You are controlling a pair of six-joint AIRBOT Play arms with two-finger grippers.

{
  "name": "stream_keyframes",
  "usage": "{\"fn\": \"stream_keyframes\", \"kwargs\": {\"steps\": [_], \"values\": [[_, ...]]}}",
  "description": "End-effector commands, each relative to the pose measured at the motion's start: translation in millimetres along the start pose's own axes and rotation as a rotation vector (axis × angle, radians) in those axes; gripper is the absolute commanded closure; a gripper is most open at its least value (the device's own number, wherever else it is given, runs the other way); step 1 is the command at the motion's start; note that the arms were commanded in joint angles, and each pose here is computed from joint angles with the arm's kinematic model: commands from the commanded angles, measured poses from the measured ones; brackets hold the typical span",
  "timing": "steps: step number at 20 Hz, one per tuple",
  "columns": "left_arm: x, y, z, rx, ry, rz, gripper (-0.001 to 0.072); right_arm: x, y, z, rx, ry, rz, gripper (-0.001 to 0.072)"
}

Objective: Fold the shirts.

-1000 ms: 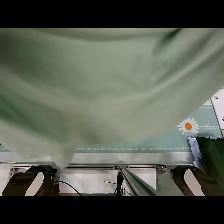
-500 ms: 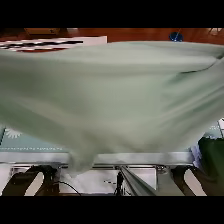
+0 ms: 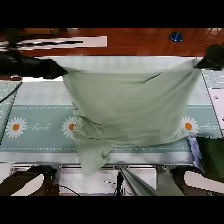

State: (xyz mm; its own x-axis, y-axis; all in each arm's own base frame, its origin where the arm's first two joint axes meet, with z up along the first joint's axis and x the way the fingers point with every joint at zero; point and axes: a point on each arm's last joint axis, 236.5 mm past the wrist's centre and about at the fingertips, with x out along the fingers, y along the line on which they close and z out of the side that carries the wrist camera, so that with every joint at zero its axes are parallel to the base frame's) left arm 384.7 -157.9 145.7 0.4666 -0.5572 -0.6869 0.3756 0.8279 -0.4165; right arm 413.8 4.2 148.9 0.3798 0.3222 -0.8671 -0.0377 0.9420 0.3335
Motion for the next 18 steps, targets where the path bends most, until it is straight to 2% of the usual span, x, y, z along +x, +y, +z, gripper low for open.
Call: {"fn": "stream_keyframes", "kwargs": {"steps": [1,4,8,11,12,13,14,15,16,17,18], "values": [[107,45,-2,0.01,-0.006,0.056,0.0687,89,-19,40,-0.033,-0.037,0.002,0.0682],[141,83,3,-0.034,-0.05,0.122,0.0687,122,-34,60,-0.014,-0.09,-0.015,0.0682],[147,114,33,-0.046,-0.195,0.204,0.0686,141,-50,77,0.005,-0.148,-0.038,0.0681],[159,111,23,-0.051,-0.162,0.193,0.0686,159,-53,64,0.02,-0.086,-0.024,0.0679],[167,106,9,-0.052,-0.109,0.174,0.0686,164,-53,54,0.024,-0.041,-0.017,0.0662],[171,102,-2,-0.055,-0.065,0.158,0.0685,168,-53,45,0.027,0.001,-0.009,0.0596],[173,100,-8,-0.056,-0.038,0.149,0.0669,168,-51,39,0.027,0.024,-0.004,0.0499],[169,101,-6,-0.057,-0.039,0.148,0.0539,163,-49,37,0.017,0.033,0.003,0.0404],[159,102,2,-0.059,-0.049,0.145,0.0344,152,-44,35,-0.016,0.042,0.012,0.0335],[143,105,14,-0.057,-0.056,0.143,0.0215,135,-41,32,-0.065,0.053,0.013,0.0301],[120,111,26,-0.049,-0.056,0.148,0.0158,113,-43,29,-0.12,0.068,-0.008,0.0273]]}}
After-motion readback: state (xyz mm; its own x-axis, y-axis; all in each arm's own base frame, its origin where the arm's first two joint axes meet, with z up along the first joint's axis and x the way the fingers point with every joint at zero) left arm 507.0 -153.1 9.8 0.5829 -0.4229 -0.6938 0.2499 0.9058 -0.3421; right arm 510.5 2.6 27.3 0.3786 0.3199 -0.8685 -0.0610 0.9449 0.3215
